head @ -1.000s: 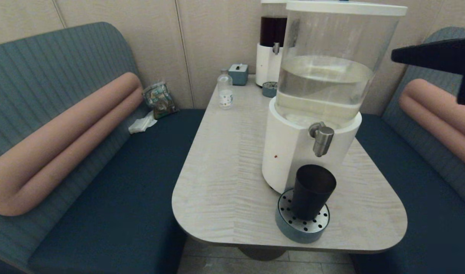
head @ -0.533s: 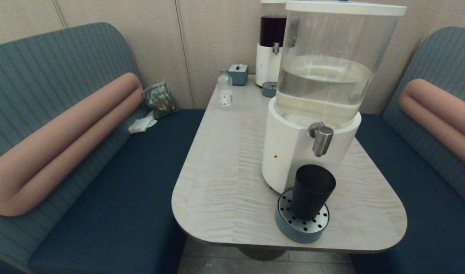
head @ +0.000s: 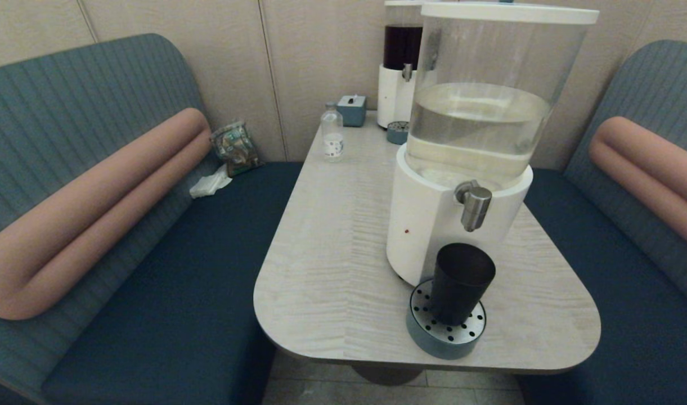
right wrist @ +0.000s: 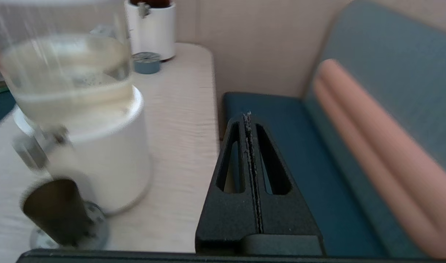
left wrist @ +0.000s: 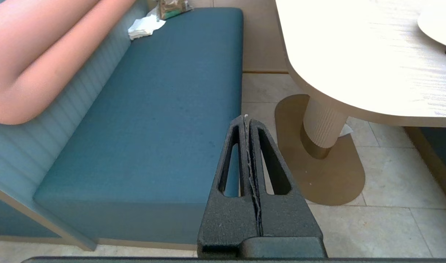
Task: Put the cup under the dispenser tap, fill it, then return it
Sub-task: Place the cup next to the water dispenser
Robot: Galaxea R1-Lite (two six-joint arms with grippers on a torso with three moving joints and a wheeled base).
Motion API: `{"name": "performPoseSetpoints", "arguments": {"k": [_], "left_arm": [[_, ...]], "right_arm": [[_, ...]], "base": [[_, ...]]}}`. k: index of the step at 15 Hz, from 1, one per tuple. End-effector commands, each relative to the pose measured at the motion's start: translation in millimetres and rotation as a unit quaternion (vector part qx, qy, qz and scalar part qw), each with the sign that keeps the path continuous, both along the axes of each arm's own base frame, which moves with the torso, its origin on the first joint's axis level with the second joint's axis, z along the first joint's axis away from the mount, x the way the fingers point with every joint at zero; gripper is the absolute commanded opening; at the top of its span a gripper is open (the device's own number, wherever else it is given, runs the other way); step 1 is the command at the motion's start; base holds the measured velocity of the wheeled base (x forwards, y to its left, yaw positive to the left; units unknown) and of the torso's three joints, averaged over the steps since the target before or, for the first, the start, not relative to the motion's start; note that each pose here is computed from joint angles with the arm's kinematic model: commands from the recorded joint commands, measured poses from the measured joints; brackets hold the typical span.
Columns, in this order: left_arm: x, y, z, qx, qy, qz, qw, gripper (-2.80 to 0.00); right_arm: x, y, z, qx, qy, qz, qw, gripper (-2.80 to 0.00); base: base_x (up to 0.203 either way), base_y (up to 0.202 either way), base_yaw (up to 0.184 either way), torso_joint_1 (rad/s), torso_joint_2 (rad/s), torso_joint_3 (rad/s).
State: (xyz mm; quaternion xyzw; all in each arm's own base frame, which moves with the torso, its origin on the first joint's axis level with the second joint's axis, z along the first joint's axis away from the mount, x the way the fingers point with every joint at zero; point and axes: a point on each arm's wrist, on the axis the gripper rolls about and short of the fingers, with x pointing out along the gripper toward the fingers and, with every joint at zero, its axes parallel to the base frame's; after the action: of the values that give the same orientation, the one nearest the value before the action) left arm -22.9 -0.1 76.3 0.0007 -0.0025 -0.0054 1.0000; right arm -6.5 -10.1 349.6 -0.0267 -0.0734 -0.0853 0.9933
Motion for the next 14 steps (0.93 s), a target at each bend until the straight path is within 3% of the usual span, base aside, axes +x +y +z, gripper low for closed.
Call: {"name": "performPoseSetpoints", "arguments": {"k": [1,5,6,9,11,14], "left_arm": [[0,0,0,0.0,0.0,-0.001,1.0,-2.8],[0,0,0,0.0,0.0,0.0,1.0,-2.8],[0,0,0,0.0,0.0,0.0,1.0,-2.8],[0,0,0,0.0,0.0,0.0,1.0,-2.8],[0,0,0,0.0,0.0,0.0,1.0,-2.8],[0,0,0,0.0,0.0,0.0,1.0,-2.8]], "right_arm": [[-47,-7,-25,0.002,-0.046,-0.019,0.999,-2.8],[-73,-7,-83,-0.013,-0.056,-0.009,0.998,-2.8],[-69,-6,-85,0.001,-0.071,-0.005,0.997,-2.8],[-60,-4,-90,-0.007,-0.09,-0.015,0.996,-2.8],[-56,-1,-94,-0.013,-0.081,-0.031,0.996,-2.8],[-62,4,-122,-0.024,-0.081,-0.014,0.996,-2.8]], "base": [[0.0,0.0,0.0,0.0,0.0,0.0],[0.0,0.0,0.0,0.0,0.0,0.0],[0.0,0.0,0.0,0.0,0.0,0.0],[0.0,0.0,0.0,0.0,0.0,0.0],[0.0,0.0,0.0,0.0,0.0,0.0],[0.0,0.0,0.0,0.0,0.0,0.0]]}}
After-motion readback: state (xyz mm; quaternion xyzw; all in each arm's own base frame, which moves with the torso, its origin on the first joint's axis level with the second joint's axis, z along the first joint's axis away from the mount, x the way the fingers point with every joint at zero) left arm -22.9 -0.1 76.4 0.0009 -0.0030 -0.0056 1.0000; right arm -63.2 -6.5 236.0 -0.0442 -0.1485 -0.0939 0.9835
